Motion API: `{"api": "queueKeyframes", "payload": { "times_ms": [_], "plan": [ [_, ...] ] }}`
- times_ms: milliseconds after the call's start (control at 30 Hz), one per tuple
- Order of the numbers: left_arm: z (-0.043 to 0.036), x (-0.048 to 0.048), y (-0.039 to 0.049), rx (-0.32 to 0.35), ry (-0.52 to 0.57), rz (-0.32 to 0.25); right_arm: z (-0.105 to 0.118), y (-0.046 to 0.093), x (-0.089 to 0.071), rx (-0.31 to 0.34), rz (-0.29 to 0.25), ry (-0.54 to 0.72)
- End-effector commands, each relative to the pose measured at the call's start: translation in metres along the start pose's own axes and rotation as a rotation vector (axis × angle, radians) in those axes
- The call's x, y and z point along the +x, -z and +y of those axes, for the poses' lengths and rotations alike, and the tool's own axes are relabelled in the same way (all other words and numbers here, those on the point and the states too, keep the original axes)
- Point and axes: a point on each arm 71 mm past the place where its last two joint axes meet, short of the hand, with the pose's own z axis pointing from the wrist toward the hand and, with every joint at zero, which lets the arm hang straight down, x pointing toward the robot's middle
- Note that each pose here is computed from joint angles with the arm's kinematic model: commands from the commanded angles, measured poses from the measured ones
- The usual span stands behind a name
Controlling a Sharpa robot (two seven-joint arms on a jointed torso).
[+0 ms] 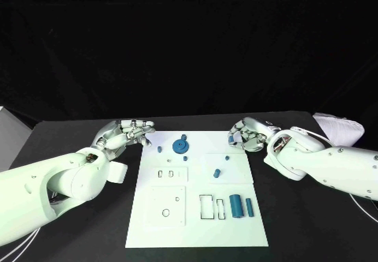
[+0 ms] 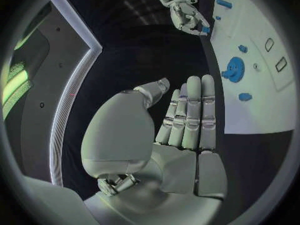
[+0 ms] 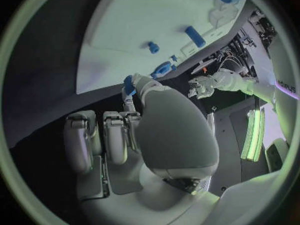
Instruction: Assemble the parts on the task board
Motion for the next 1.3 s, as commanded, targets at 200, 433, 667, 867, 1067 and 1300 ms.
{"api": "queueKeyframes", "payload": {
  "times_ms": [200,433,667,867,1067,1300],
  "plan": [
    [0.0006,0.0031,-0.0044,0.004,0.005,0.014,0.056,-0.008,0.015,0.013,0.012,-0.075],
    [0.0023,0.0026,-0.008,0.002,0.002,0.008,0.111,-0.012,0.044,-0.044,0.054,-0.059],
    [0.0038,0.0035,-0.0114,0.0,0.002,0.008,0.14,-0.01,0.075,-0.074,0.079,-0.01],
    [0.0048,0.0052,-0.0134,-0.001,0.003,0.012,0.152,-0.006,0.097,-0.077,0.093,0.033],
    [0.0052,0.0053,-0.0138,-0.002,0.003,0.014,0.158,-0.004,0.112,-0.077,0.098,0.063],
    [0.0054,0.0059,-0.014,-0.004,0.004,0.017,0.165,-0.002,0.122,-0.1,0.097,0.069]
  ]
}}
